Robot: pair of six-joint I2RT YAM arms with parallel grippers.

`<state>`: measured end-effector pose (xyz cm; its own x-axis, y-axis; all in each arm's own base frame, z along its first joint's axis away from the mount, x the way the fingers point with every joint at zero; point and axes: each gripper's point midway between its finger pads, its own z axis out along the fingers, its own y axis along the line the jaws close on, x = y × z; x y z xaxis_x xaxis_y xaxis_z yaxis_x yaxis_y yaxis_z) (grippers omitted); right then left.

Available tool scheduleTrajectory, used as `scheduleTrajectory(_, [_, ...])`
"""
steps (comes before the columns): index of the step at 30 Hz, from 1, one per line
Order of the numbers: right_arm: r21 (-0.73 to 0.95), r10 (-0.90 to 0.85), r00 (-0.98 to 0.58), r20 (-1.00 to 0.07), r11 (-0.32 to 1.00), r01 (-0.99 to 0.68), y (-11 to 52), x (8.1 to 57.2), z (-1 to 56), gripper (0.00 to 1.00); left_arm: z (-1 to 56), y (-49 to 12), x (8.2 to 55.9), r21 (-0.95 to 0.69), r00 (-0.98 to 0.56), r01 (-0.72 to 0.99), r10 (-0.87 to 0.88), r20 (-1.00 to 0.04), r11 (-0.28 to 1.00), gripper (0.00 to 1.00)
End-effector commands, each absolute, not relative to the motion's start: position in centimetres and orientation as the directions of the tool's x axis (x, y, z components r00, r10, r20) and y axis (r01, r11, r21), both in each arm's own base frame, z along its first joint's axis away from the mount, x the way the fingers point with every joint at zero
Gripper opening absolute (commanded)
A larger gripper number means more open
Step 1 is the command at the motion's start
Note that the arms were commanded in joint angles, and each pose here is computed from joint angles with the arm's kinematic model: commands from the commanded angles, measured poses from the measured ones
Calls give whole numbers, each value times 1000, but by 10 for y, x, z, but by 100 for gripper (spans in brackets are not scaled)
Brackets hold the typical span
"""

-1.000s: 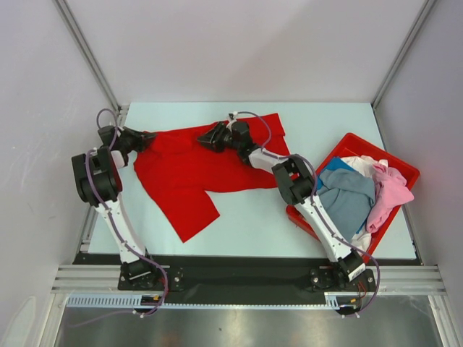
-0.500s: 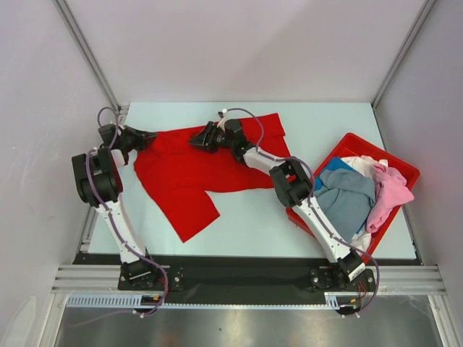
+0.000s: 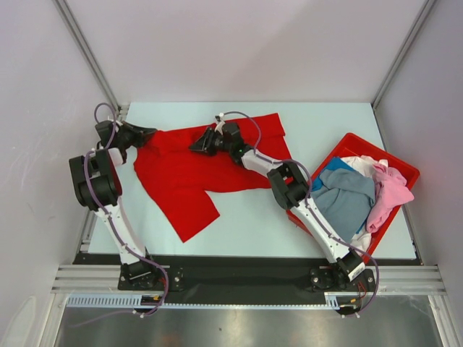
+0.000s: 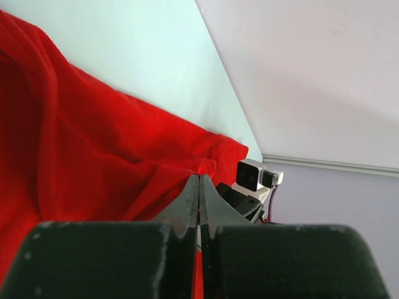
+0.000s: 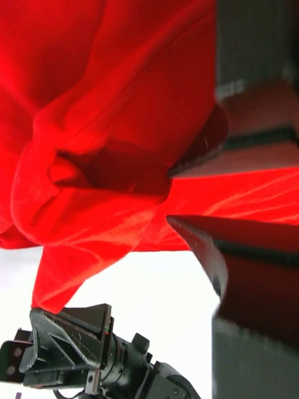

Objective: Fold and stack the t-shirts
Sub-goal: Fold the tshirt

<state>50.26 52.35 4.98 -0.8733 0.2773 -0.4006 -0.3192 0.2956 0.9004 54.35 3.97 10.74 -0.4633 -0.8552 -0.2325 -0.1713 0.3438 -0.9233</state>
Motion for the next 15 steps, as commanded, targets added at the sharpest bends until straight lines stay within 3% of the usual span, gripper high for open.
scheduleTrajectory(1, [897,273,-864,-424,255,-360,534,500,68,33,140,32,539,-917,-475,-83,-824,-308,391,0])
scheduleTrajectory(3, [905,287,-865,-412,241,-351,535,502,77,22,139,30,535,-914,-486,-89,-818,-308,397,0])
scheduleTrajectory(7, [911,339,-847,-408,214,-353,530,513,105,13,138,26,529,-903,-506,-99,-802,-316,418,0])
scheduleTrajectory(9, [916,357,-844,-400,197,-350,529,517,117,2,138,25,527,-901,-512,-102,-799,-315,421,0])
scheduleTrajectory(15, [951,332,-896,-296,187,-246,523,503,130,0,142,20,517,-896,-528,-105,-787,-318,432,1])
